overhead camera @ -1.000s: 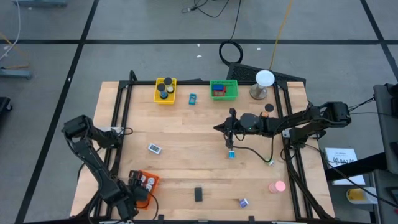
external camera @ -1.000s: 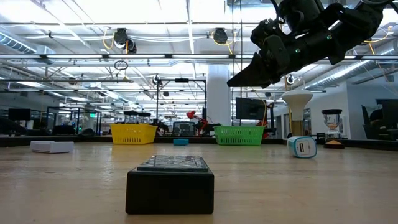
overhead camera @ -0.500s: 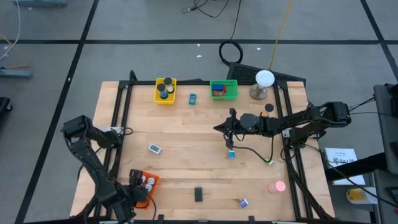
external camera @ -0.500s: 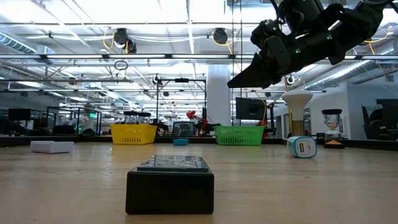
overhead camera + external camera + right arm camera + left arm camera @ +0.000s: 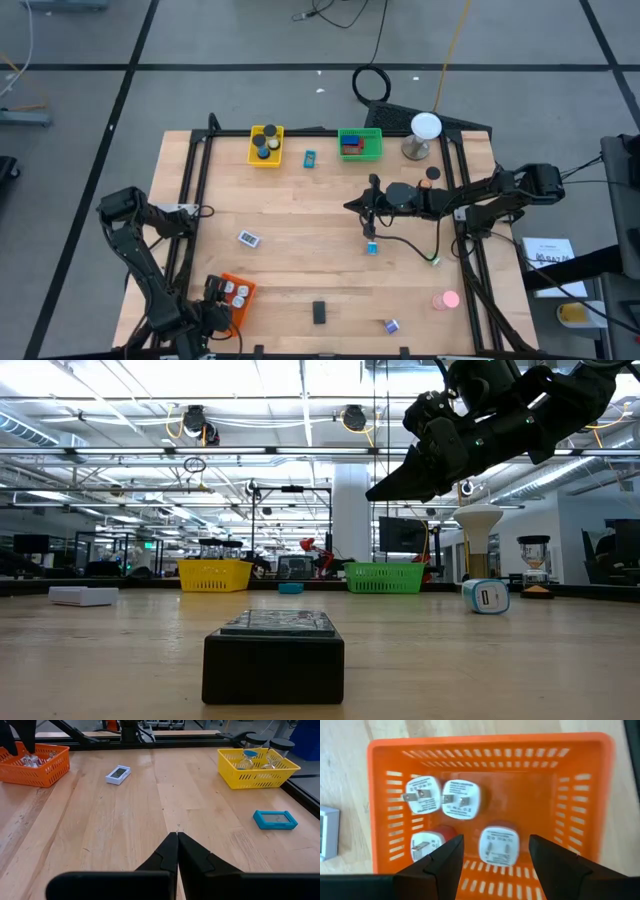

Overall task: Pick & Place Office items
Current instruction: Put the top purple charger adapter into the orange bin

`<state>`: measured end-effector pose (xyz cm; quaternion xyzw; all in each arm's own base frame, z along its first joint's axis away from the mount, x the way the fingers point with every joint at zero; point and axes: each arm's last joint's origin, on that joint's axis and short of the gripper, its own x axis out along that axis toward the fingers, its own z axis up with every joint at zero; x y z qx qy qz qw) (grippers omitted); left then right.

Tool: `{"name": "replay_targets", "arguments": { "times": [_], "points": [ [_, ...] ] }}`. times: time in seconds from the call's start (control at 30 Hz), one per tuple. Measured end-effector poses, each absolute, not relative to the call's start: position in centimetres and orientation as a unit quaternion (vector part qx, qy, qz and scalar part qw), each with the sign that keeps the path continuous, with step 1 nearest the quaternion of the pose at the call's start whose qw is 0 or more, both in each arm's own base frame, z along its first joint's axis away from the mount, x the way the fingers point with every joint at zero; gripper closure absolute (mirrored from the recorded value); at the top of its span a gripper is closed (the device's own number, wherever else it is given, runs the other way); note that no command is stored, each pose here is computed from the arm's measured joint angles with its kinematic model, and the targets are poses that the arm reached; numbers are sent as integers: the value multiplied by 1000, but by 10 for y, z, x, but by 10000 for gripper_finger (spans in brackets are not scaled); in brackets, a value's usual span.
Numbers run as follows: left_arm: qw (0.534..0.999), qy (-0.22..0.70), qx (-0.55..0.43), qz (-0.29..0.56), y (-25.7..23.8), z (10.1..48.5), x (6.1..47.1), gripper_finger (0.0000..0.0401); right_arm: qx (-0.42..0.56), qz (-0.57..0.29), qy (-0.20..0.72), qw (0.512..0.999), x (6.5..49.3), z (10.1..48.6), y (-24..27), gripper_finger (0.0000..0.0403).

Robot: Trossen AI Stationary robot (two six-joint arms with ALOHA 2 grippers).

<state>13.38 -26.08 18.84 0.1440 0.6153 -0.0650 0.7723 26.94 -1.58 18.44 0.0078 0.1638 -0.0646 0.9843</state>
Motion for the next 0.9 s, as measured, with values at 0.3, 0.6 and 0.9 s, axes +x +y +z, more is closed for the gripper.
{"name": "replay_targets", "arguments": {
  "times": [0.3,0.6,0.9],
  "points": [
    [797,592,94,-73,-275,214,142,244,7,-64,164,984,269,184,-16,403],
    [766,637,66,-46,-264,194,140,386,8,-65,167,984,269,184,-16,403],
    [752,652,20,-94,-267,180,142,397,8,-65,167,984,269,184,-16,403]
  ]
}}
